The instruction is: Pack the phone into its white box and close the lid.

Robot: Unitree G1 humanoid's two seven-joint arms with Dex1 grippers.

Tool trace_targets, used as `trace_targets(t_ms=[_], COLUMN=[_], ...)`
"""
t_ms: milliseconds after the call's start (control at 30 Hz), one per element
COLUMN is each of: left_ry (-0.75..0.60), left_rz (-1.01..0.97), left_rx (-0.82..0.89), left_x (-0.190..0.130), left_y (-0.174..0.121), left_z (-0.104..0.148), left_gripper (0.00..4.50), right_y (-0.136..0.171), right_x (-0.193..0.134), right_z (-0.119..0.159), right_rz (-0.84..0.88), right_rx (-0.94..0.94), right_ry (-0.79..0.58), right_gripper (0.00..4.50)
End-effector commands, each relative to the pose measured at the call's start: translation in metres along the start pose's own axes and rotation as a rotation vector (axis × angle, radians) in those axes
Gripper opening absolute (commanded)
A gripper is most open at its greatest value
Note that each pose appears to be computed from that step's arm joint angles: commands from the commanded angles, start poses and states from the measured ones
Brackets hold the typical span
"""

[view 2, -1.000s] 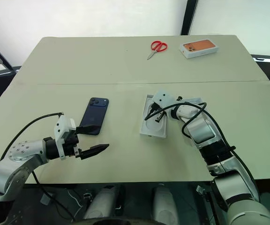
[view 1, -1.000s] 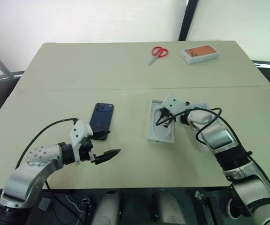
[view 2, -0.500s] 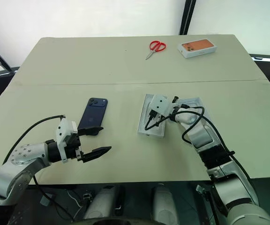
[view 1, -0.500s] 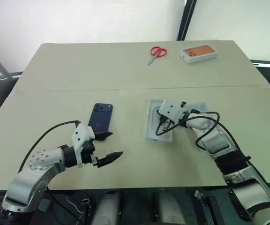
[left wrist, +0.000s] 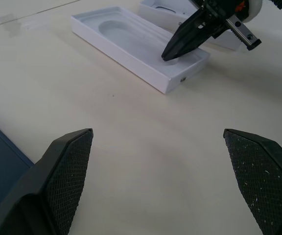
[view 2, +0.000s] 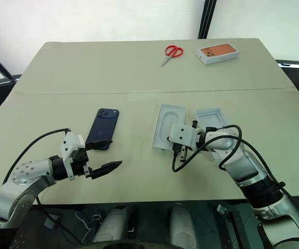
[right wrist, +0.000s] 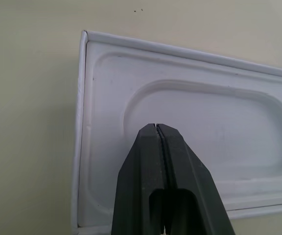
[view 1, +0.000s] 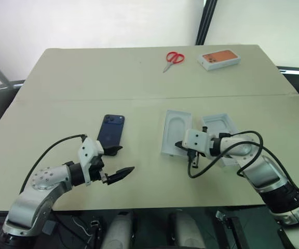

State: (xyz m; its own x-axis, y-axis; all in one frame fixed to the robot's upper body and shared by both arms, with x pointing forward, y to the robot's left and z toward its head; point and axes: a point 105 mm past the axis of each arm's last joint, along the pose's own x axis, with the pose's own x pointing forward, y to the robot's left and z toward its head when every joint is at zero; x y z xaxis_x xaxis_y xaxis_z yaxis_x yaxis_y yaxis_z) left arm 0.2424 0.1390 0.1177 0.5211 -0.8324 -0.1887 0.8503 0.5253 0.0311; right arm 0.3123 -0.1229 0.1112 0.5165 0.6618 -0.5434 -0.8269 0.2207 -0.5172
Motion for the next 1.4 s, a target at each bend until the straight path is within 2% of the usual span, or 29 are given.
trace_targets(t_ms=[33, 133, 167, 233, 267, 367, 667, 767, 900, 933, 1133, 1267, 1400], left_ry=[-0.025, -0.026, -0.028, -0.022, -0.019, -0.014, -0.033, -0.033, -0.030, -0.029, -0.028, -0.024, -0.024], left_rz=[0.032, 0.075, 0.087, 0.102, 0.103, 0.096, 0.033, 0.037, 0.036, 0.035, 0.038, 0.054, 0.066], left_rx=[0.024, 0.007, 0.000, -0.010, -0.011, -0.011, -0.004, -0.003, 0.000, 0.002, 0.004, 0.003, 0.003], left_x=[-0.005, -0.011, -0.013, -0.018, -0.019, -0.020, -0.013, -0.013, -0.011, -0.011, -0.010, -0.013, -0.013], left_y=[0.004, 0.008, 0.010, 0.011, 0.010, 0.009, -0.001, 0.000, 0.001, 0.001, 0.002, 0.005, 0.006], left_z=[0.006, 0.004, 0.004, 0.001, 0.001, 0.000, 0.006, 0.006, 0.005, 0.005, 0.005, 0.003, 0.003], left_gripper=[4.50, 4.50, 4.50, 4.50, 4.50, 4.50, 4.50, 4.50, 4.50, 4.50, 4.50, 4.50, 4.50], right_y=[-0.014, -0.019, -0.018, -0.006, -0.001, 0.021, 0.030, 0.031, 0.031, 0.030, 0.027, 0.035, 0.038], right_x=[-0.006, -0.014, -0.017, -0.024, -0.026, -0.027, -0.015, -0.015, -0.015, -0.015, -0.015, -0.012, -0.006], right_z=[0.017, 0.030, 0.035, 0.048, 0.051, 0.050, 0.017, 0.017, 0.019, 0.020, 0.024, 0.040, 0.042], right_rz=[-0.054, -0.062, -0.046, 0.028, 0.055, 0.136, 0.111, 0.123, 0.132, 0.130, 0.137, 0.212, 0.237], right_rx=[-0.036, 0.000, 0.008, 0.054, 0.069, 0.056, 0.119, 0.118, 0.061, 0.041, -0.074, -0.131, -0.175], right_ry=[-0.054, -0.115, -0.136, -0.199, -0.211, -0.191, -0.089, -0.095, -0.094, -0.095, -0.107, -0.192, -0.197], right_gripper=[0.02, 0.02, 0.53, 1.23, 1.84, 3.27, 3.27, 2.37, 0.27, 0.05, 0.05, 0.05, 0.05])
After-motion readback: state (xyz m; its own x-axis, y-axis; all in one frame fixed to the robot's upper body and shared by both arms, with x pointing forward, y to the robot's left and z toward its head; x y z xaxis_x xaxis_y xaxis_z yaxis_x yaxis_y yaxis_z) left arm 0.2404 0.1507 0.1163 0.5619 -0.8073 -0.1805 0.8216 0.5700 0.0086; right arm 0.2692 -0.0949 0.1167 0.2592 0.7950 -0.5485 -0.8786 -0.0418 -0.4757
